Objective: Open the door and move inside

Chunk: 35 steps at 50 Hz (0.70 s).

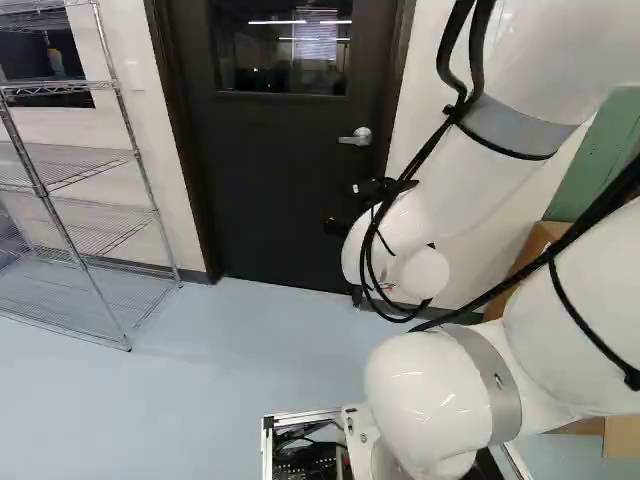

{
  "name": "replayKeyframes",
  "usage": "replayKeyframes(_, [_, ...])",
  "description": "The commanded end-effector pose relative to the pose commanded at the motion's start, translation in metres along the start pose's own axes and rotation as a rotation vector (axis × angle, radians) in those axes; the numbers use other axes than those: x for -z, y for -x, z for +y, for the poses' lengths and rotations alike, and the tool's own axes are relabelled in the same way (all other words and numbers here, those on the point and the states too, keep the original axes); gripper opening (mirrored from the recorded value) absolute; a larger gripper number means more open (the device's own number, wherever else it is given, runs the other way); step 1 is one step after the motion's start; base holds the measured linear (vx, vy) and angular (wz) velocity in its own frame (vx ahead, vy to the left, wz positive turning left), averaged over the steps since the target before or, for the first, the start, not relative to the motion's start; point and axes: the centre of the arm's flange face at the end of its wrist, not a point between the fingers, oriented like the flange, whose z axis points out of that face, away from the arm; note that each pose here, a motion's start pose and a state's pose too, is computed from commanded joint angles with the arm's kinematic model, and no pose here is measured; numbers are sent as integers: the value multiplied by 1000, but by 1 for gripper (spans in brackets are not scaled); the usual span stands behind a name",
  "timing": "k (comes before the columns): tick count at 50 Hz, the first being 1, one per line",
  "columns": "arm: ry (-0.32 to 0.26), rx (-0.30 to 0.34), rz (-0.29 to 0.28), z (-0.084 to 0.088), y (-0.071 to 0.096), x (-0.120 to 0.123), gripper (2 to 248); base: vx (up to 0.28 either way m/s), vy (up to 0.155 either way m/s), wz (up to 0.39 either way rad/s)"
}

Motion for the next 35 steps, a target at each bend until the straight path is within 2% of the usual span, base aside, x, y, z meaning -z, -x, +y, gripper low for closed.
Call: replayKeyframes(35, [0, 0, 0, 0, 0, 0, 247, 152, -2, -26])
